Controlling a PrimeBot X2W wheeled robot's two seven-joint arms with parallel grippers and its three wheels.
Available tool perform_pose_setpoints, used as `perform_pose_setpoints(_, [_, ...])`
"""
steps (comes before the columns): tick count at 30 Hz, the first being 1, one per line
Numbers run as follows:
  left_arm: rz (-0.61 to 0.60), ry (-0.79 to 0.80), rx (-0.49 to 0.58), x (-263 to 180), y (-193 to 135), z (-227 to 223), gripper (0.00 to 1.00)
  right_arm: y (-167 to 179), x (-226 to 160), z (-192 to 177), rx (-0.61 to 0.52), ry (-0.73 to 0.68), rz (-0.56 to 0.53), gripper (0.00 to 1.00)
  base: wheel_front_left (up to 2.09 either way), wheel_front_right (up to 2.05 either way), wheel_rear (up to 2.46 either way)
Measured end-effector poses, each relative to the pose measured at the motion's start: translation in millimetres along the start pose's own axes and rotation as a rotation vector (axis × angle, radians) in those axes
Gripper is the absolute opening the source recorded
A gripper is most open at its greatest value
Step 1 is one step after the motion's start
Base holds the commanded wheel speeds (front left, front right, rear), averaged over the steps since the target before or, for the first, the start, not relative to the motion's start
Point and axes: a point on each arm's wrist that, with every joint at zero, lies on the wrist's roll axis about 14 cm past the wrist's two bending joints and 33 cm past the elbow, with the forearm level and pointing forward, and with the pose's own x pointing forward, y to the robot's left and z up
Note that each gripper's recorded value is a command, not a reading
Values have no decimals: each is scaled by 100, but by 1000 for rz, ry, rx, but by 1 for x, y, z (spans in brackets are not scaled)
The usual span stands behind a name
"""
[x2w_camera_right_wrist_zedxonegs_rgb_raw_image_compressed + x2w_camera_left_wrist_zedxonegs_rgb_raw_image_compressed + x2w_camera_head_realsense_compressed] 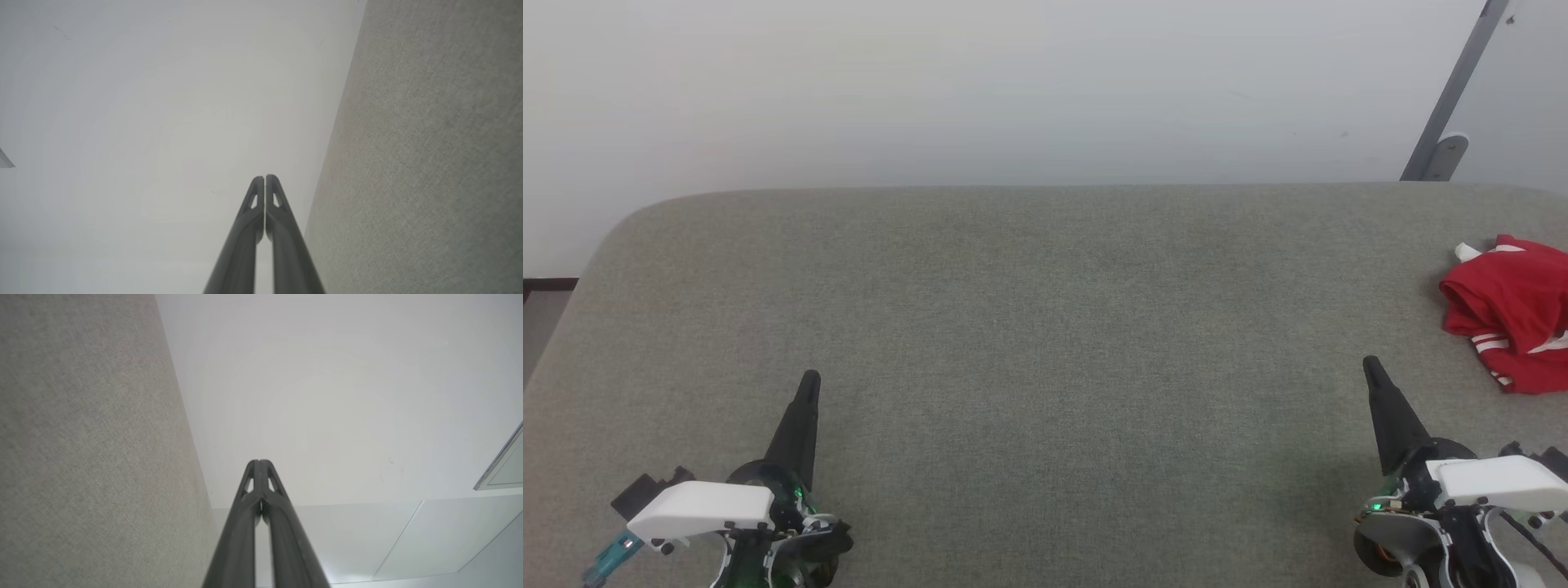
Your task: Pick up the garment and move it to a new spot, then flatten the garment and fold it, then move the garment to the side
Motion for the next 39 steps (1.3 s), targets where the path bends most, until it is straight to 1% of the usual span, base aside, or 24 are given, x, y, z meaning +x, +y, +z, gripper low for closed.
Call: perform_pose_setpoints(39, [0,0,0,0,0,0,0,0,0,0,0,0,0,0,0,0,0])
